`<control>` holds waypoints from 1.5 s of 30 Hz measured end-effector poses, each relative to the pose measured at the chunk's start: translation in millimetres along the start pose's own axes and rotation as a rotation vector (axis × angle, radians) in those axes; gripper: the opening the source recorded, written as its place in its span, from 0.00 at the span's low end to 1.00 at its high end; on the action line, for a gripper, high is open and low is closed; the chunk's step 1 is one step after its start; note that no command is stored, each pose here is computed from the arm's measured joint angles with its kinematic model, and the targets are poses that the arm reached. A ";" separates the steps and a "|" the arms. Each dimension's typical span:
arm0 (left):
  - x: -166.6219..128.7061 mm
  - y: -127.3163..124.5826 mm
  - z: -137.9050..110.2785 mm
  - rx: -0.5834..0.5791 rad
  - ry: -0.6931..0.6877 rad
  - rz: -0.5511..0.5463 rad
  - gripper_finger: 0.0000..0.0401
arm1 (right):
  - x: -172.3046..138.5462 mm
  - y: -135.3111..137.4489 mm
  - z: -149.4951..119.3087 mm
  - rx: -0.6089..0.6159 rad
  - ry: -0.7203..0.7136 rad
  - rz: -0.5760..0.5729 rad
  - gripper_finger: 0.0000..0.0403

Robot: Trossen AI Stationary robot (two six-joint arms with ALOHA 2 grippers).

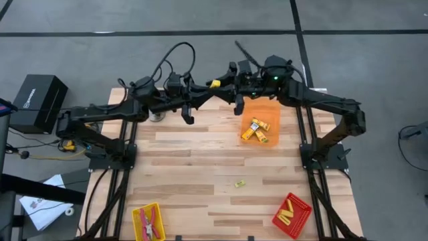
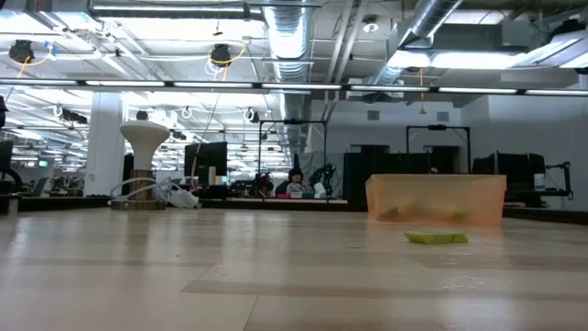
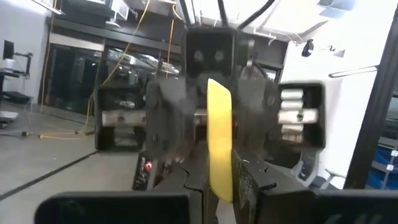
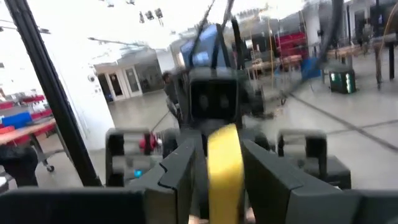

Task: Pick & Place School Supplies
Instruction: Put the yellow eraser into the red bin

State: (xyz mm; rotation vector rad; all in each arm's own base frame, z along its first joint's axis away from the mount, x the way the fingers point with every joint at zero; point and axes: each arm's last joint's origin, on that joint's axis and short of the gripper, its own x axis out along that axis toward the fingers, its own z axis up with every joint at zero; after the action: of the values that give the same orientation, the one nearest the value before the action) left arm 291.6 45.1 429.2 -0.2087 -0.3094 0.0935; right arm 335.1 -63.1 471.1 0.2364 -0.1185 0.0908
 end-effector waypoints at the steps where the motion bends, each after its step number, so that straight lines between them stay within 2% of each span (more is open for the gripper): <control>1: 0.5 0.1 -0.7 -0.003 0.003 -0.002 0.07 | 4.8 -1.7 -1.2 -0.008 -0.016 0.005 0.29; 7: -3.9 -1.0 5.4 0.002 -0.009 -0.011 0.07 | 6.2 -2.0 -1.1 -0.006 -0.031 0.012 0.29; 15: -11.8 0.5 14.0 0.026 -0.008 0.001 0.07 | -11.6 -3.6 13.4 -0.030 -0.039 -0.016 0.29; 36: -10.9 1.3 13.4 0.026 -0.010 0.003 0.07 | -4.9 -4.0 5.5 -0.019 -0.012 -0.012 0.29; 40: -10.9 1.3 13.4 0.026 -0.011 0.003 0.07 | -5.0 -4.1 6.3 -0.023 -0.018 -0.012 0.23; 45: -10.9 1.3 13.5 0.026 -0.011 0.004 0.07 | -5.0 -4.1 6.4 -0.031 -0.020 -0.012 0.08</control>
State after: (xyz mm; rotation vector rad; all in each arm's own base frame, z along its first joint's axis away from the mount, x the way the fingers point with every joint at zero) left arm 277.1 47.6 438.3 -0.1831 -0.3188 0.1029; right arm 329.9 -69.0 475.7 0.2074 -0.1379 0.0752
